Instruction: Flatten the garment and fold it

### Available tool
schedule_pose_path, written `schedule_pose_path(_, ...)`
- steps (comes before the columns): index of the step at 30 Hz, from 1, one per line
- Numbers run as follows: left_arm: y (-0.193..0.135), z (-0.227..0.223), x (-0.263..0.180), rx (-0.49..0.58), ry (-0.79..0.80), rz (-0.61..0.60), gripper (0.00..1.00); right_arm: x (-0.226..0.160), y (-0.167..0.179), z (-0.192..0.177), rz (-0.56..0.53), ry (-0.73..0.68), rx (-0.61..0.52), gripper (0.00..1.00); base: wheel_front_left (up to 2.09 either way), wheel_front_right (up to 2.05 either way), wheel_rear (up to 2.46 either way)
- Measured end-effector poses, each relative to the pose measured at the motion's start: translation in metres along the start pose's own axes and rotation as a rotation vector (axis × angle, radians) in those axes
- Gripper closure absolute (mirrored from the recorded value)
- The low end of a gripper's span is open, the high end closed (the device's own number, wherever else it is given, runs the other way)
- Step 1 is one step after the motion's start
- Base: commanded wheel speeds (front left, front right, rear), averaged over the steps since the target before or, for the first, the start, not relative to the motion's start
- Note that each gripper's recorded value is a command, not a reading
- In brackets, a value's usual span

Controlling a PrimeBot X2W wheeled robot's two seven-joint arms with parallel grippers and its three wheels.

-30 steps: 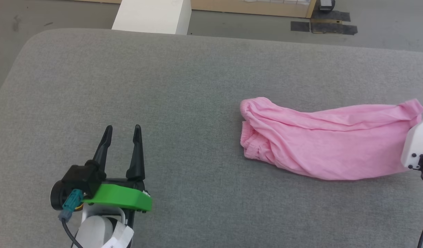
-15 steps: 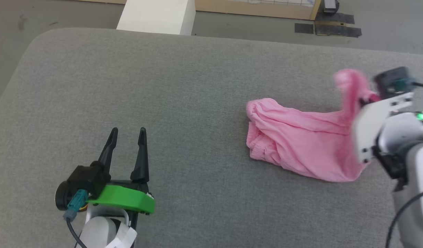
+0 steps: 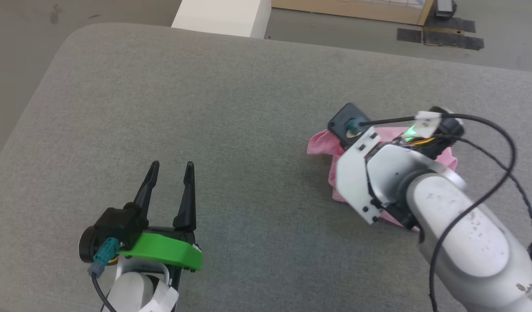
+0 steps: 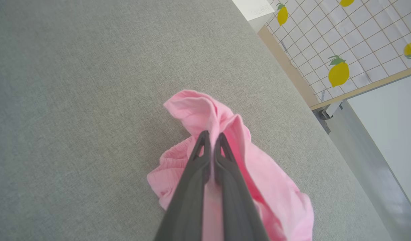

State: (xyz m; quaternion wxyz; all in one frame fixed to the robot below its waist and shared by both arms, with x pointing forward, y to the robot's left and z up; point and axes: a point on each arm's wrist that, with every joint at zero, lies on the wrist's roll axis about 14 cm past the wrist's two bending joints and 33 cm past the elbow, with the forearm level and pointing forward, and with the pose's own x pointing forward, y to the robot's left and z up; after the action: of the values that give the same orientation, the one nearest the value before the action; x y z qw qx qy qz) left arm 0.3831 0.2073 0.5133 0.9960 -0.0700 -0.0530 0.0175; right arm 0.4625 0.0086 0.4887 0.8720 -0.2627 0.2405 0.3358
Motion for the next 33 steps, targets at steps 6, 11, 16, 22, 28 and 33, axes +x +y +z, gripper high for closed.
schedule_pose_path(6, 0.006, -0.002, -0.003, 0.002, 0.010, 0.020, 0.00, 0.021, 0.036, -0.021, 0.121, 0.094, -0.018, 1.00, 0.00, 0.00, 0.00)
schedule_pose_path(11, 0.008, -0.004, -0.004, 0.001, 0.014, 0.029, 0.00, 0.027, 0.047, -0.039, 0.176, 0.158, 0.029, 0.36, 0.00, 0.00, 0.00)
schedule_pose_path(16, 0.005, -0.002, -0.003, -0.003, 0.008, 0.021, 0.00, 0.019, 0.043, -0.020, 0.196, 0.054, 0.146, 0.00, 0.00, 0.00, 0.00)
schedule_pose_path(22, -0.003, 0.003, -0.001, -0.010, -0.010, -0.003, 0.00, -0.015, 0.019, 0.020, 0.139, -0.197, 0.304, 0.00, 0.00, 0.00, 0.00)
schedule_pose_path(28, -0.014, 0.009, 0.001, -0.022, -0.031, -0.037, 0.00, -0.067, -0.037, 0.032, -0.092, -0.485, 0.449, 0.00, 0.00, 0.00, 0.00)
schedule_pose_path(33, -0.022, 0.014, 0.004, -0.030, -0.048, -0.060, 0.00, -0.111, -0.076, 0.009, -0.335, -0.644, 0.520, 0.00, 0.00, 0.00, 0.00)
